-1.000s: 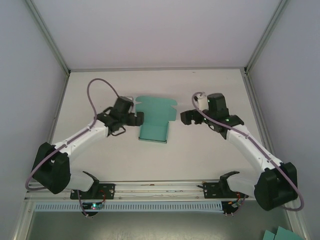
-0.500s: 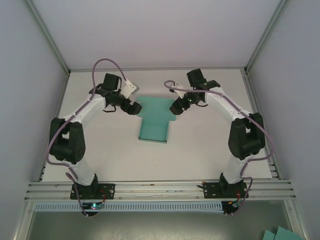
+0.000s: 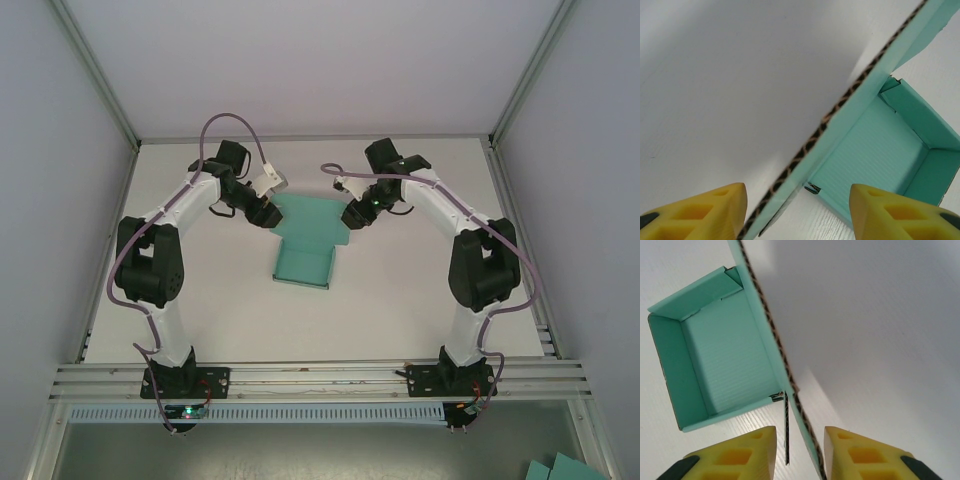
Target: Assemble paper box
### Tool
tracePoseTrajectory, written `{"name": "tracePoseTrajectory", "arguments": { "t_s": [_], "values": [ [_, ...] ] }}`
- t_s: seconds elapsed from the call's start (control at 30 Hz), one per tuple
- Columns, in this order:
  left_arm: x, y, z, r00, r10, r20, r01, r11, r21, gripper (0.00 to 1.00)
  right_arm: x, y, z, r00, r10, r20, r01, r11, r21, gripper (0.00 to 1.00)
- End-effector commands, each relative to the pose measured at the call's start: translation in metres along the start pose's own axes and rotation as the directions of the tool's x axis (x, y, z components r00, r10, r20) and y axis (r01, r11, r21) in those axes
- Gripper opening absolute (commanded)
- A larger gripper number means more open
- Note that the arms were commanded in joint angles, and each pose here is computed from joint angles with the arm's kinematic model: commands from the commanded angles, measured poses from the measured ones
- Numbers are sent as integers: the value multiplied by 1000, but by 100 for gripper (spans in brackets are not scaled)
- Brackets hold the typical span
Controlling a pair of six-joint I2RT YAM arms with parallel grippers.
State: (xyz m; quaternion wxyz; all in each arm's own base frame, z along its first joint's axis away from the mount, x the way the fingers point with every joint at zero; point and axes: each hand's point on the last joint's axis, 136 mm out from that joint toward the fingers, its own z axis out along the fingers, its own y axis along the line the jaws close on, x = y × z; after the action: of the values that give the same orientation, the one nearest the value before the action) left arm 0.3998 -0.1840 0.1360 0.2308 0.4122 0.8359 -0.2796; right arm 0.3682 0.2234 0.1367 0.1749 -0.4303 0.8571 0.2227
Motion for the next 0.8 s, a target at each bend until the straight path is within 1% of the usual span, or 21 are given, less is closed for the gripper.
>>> {"name": "tracePoseTrajectory", "arguments": {
  "t_s": [0.0,0.03,0.07,0.13,0.17,0.2,0.3,0.37,0.43,0.5,0.6,0.7,0.73,0.77],
  "values": [
    [3,-15,-12,1000,18,-1,-18,1000,24,56,-6,8,5,1000,21,-3,-21,999,-40,35],
    [2,-15,-12,1000,18,0,-18,1000,22,56,-7,9,5,1000,24,2,-23,999,-44,35],
    [3,-15,-12,1000,16,-1,-16,1000,22,52,-9,9,5,1000,22,11,-22,999,-46,35],
    [2,-14,-13,1000,13,0,-13,1000,18,44,-10,8,6,999,29,16,-29,999,-38,32],
    [2,-14,-13,1000,11,0,-11,1000,16,38,-10,9,8,999,34,13,-33,998,-48,30],
    [2,-14,-13,1000,13,-1,-13,1000,14,33,-10,9,10,999,44,10,-43,998,-51,26],
    [1,-13,-13,1000,17,1,-17,1000,4,24,-11,12,16,999,53,0,-53,997,-58,15],
    [-1,-15,-12,1000,19,3,-19,1000,2,15,-14,12,19,998,58,-4,-58,997,-47,8],
    [-2,-14,-10,1000,12,0,-12,1000,-14,9,-19,9,17,998,70,5,-70,998,-8,4],
    [-4,-9,-9,1000,-3,-2,3,998,-58,1,-25,5,12,996,89,23,-90,995,40,1],
    [-4,-8,-13,1000,-13,-17,11,991,-133,0,-37,-4,-3,987,145,65,-153,978,141,0],
    [-18,1,-27,996,-58,61,72,966,-249,0,-50,-12,-19,964,222,144,-252,934,252,0],
    [-24,5,-34,990,-94,105,121,950,-289,0,-55,-14,-24,951,250,182,-295,910,290,0],
    [-30,6,-39,981,-127,144,166,939,-301,0,-58,-19,-28,935,282,217,-342,880,329,0]
  ]
}}
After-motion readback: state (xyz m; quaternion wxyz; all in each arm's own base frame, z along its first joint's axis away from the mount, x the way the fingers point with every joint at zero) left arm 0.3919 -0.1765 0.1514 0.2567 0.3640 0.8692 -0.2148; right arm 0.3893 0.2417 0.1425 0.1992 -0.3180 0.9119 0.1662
